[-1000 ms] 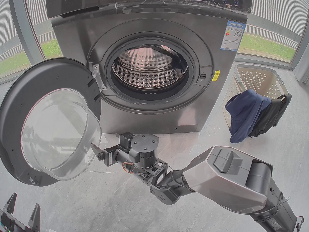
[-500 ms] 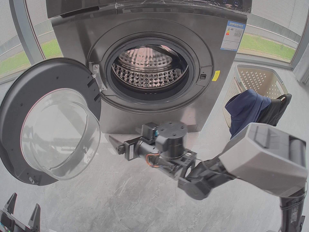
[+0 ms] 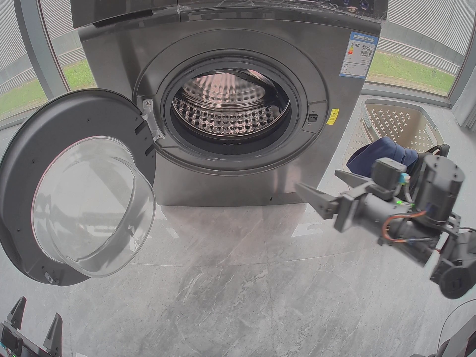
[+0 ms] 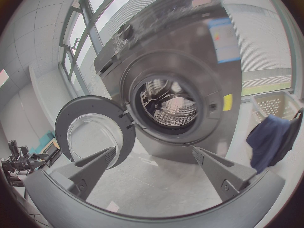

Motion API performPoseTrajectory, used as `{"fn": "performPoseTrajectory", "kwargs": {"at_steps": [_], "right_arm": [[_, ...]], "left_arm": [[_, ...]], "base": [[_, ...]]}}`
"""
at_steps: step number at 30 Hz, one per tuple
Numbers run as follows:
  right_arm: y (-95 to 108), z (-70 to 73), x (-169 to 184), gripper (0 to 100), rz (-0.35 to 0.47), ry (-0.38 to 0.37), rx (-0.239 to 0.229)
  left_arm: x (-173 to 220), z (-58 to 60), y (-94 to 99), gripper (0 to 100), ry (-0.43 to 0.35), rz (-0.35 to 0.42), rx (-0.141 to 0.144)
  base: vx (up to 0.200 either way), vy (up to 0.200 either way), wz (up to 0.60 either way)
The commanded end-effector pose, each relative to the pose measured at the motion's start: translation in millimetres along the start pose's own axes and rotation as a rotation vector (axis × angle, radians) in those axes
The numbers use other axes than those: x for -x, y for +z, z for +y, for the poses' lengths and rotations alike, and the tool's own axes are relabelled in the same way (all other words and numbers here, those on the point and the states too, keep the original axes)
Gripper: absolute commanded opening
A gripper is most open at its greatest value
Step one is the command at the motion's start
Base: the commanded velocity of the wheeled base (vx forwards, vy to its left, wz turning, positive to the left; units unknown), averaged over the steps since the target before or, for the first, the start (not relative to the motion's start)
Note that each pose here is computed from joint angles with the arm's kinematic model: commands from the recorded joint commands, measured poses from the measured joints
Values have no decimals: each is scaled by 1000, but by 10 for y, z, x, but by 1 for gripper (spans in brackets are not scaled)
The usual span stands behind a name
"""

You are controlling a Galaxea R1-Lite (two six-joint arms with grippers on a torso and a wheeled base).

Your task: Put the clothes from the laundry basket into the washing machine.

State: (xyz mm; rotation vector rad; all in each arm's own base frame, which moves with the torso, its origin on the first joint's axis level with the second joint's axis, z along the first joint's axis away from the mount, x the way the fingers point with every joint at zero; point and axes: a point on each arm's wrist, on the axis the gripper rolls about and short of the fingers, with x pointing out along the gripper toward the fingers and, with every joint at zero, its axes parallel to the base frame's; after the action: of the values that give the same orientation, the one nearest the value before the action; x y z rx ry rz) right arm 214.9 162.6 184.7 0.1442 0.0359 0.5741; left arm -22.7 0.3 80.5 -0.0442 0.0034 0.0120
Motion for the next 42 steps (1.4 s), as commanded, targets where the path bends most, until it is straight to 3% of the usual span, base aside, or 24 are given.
{"fn": "performPoseTrajectory", "kwargs": {"at_steps": [1,2,4,11,12,14,18,24,26,28,35,38,42], "right_arm": [[73,-459,1538,100,-177,-270,69],[19,-486,1729,100,-192,-327,97],[-88,-488,1923,100,-191,-370,115],[-354,-397,2381,100,-155,-444,133],[-471,-354,2529,100,-136,-463,161],[-574,-321,2638,100,-107,-481,171],[-732,-308,2714,100,-61,-491,159],[-939,-264,2844,100,-42,-554,164],[-984,-224,2875,100,-56,-544,175],[-990,-206,2884,100,-76,-519,183],[-990,-213,2886,100,-82,-550,188],[-1027,-225,2886,100,-56,-574,163],[-1049,-216,2882,100,-15,-522,177]], "left_arm": [[-1,2,-43,100,0,1,0],[-1,2,-43,100,0,1,0],[-1,2,-43,100,0,1,0],[-1,2,-43,100,0,1,0],[-1,2,-43,100,0,1,-1],[-1,2,-43,100,0,1,-1],[-1,2,-43,100,0,1,-1],[-1,2,-43,100,0,1,-1],[-2,2,-43,100,0,3,-1],[-1,2,-43,100,0,1,-1],[-1,2,-43,100,0,1,-1],[-1,2,-43,100,0,1,-1],[-1,2,-43,100,0,1,-1]], "base": [[0,0,0],[0,0,0],[0,0,0],[0,0,0],[0,0,0],[0,0,0],[0,0,0],[0,0,0],[0,0,0],[0,0,0],[0,0,0],[0,0,0],[0,0,0]]}}
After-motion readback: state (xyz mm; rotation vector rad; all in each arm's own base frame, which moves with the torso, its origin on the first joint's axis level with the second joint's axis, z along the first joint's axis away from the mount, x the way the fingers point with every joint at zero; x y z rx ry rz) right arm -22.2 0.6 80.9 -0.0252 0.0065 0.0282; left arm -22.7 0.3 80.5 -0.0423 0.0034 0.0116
